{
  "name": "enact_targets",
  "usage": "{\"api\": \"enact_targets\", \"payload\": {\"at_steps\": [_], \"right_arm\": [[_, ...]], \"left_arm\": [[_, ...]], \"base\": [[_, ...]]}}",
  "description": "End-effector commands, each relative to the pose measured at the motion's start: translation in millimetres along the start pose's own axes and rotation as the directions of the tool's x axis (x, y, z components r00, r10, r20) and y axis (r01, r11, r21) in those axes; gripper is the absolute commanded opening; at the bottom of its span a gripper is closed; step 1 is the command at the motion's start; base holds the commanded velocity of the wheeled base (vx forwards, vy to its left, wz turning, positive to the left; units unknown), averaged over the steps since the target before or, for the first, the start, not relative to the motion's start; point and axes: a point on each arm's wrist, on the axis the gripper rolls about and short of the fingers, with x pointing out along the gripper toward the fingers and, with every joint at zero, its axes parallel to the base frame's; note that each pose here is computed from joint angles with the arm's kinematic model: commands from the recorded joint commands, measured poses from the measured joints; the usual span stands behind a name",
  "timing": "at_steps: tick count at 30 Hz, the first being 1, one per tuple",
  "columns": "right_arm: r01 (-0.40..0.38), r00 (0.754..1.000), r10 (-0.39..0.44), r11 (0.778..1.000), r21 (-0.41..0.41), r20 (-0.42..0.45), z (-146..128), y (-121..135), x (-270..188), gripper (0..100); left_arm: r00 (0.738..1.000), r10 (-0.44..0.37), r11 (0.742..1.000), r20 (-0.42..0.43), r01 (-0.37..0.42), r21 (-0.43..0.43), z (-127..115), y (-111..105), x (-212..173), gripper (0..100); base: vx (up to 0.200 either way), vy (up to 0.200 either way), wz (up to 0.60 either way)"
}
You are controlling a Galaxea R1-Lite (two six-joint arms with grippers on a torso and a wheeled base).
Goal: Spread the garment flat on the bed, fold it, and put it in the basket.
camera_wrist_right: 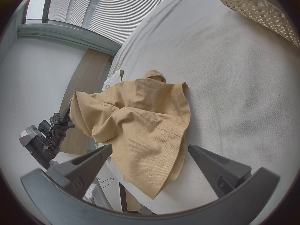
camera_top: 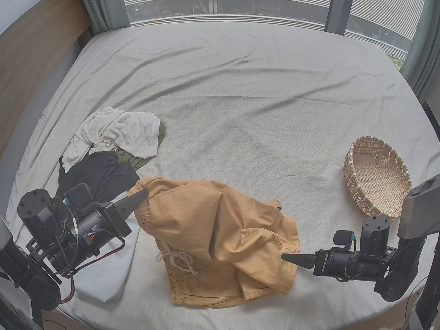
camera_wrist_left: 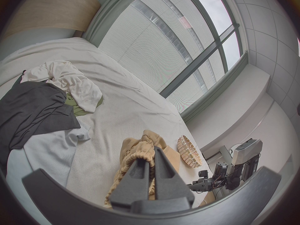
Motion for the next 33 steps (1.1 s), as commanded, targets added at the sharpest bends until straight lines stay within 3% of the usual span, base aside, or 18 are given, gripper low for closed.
{"api": "enact_targets", "payload": {"at_steps": [1, 11, 33], "right_arm": [[-0.013, 1.000, 0.013, 1.000, -0.008, -0.001, 0, 3, 1, 100], [-0.015, 0.999, 0.016, 0.999, 0.030, -0.030, -4, -3, 18, 100], [-0.090, 0.994, 0.081, 0.988, 0.128, 0.075, 21, 5, 34, 100]], "left_arm": [[1.000, -0.001, 1.000, 0.001, 0.001, 0.000, 0, 0, 0, 0], [1.000, 0.000, 1.000, 0.003, 0.000, 0.000, 1, 0, 0, 0], [1.000, -0.005, 1.000, 0.005, 0.005, 0.003, 1, -1, 0, 0]], "base": [[0.000, 0.000, 0.00], [0.000, 0.000, 0.00], [0.000, 0.000, 0.00]]}}
